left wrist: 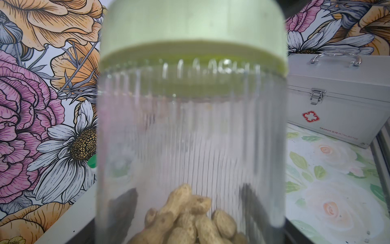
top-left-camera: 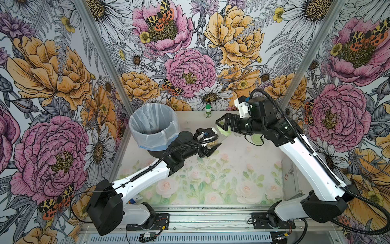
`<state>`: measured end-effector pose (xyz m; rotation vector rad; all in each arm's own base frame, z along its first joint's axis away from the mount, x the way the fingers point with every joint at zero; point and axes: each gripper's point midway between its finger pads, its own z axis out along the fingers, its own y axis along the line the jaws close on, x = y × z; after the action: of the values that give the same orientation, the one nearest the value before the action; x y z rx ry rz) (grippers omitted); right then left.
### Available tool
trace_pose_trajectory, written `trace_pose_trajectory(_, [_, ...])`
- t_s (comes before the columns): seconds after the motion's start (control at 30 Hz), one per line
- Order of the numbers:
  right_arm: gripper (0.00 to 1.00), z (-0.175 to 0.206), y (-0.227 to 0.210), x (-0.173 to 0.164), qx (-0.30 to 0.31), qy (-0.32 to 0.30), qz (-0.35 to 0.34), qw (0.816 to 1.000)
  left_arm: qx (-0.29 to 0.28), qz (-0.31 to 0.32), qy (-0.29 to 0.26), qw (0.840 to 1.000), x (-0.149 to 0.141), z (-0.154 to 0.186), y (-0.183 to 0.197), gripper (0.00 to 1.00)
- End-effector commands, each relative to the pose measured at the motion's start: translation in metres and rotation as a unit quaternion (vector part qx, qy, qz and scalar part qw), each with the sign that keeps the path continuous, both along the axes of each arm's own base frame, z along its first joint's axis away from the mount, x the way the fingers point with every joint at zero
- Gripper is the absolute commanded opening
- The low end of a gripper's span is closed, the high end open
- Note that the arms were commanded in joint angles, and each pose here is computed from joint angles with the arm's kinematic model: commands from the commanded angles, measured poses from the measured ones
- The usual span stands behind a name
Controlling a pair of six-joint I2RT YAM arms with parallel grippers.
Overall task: Empty moldy peanuts from jars
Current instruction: Unscrew the lid from the jar.
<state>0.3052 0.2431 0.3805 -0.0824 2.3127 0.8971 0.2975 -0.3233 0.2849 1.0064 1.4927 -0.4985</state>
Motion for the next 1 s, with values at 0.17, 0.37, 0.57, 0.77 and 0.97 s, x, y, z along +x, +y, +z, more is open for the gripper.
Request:
trace_pose_trajectory(0.17, [0.95, -0.008, 0.005, 0.004, -0.006, 0.001, 0.005, 1.000, -0.048, 0.005, -0.063, 0.997, -0.001, 0.055, 0.001, 0.24])
trace_pose_trajectory(0.37, [0.94, -0.013, 0.009, 0.005, -0.005, 0.008, 0.011, 1.000, -0.048, 0.006, -0.066, 0.997, -0.001, 0.056, 0.002, 0.24])
trace_pose_trajectory(0.57, [0.92, -0.018, 0.009, 0.006, -0.006, 0.012, 0.010, 1.000, -0.051, 0.006, -0.068, 0.996, -0.001, 0.059, 0.002, 0.24])
trace_pose_trajectory(0.77, [0.91, -0.024, 0.009, 0.006, -0.009, 0.017, 0.009, 1.000, -0.052, 0.007, -0.071, 0.996, -0.001, 0.061, 0.003, 0.24])
trace_pose_trajectory(0.97, [0.93, -0.015, 0.000, 0.005, -0.005, -0.002, -0.003, 1.000, -0.054, 0.009, -0.069, 0.996, -0.001, 0.061, 0.005, 0.24])
